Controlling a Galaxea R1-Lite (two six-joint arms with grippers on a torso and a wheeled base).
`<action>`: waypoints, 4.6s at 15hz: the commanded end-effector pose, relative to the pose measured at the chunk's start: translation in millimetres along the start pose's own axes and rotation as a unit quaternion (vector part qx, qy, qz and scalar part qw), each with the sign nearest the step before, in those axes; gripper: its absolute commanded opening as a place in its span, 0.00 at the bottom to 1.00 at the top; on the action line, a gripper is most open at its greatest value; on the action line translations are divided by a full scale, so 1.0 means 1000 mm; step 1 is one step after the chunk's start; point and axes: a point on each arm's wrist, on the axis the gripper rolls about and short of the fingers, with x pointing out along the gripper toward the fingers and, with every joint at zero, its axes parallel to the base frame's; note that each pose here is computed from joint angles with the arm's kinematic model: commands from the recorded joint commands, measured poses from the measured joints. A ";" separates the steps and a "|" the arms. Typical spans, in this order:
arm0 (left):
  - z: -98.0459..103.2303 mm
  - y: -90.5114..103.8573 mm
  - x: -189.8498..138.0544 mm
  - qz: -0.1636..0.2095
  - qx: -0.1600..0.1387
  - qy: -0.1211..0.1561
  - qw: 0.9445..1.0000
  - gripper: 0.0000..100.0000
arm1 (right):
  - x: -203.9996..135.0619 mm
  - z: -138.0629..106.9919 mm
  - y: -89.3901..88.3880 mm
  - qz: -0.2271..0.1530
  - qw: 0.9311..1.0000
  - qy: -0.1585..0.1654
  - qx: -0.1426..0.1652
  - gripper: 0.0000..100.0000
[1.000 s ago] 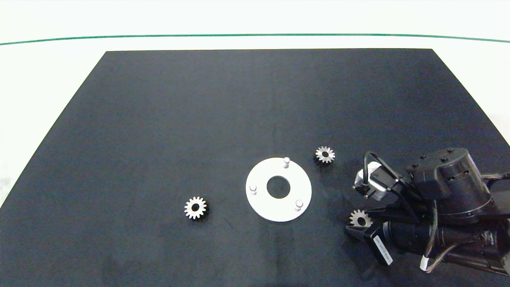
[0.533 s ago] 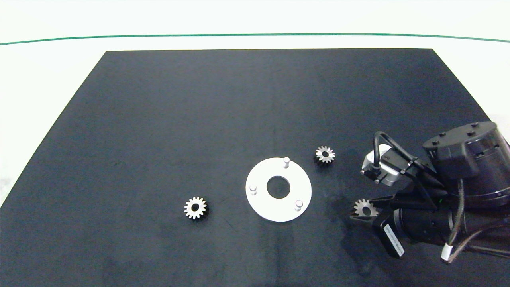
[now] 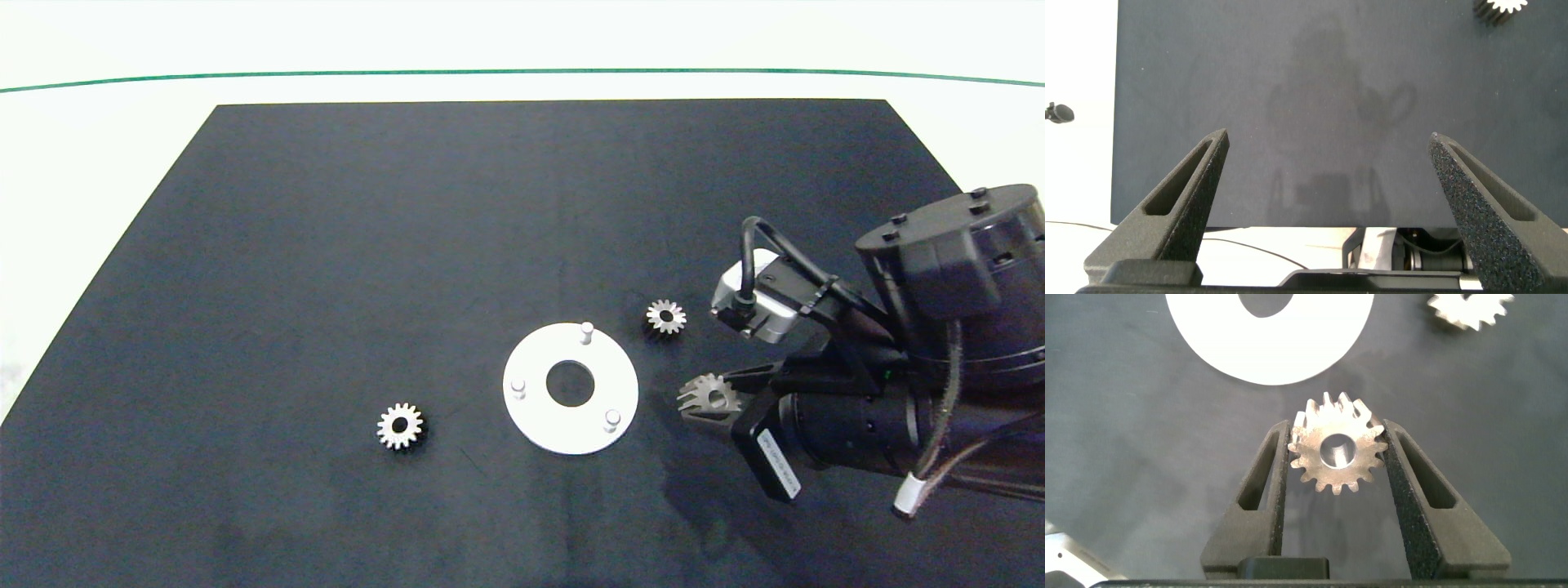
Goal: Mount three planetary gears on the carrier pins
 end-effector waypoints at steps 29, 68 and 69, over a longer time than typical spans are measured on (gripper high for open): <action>0.009 0.001 -0.011 0.001 0.002 -0.029 1.000 1.00 | 0.055 0.026 0.036 0.030 0.999 0.026 -0.033 0.13; 0.009 0.001 -0.024 -0.005 0.004 -0.033 0.999 1.00 | 0.089 0.049 -0.061 -0.056 0.997 0.033 0.051 0.83; 0.008 0.001 -0.025 -0.005 0.004 -0.036 0.999 1.00 | 0.088 0.049 -0.061 -0.057 0.997 0.031 0.051 0.80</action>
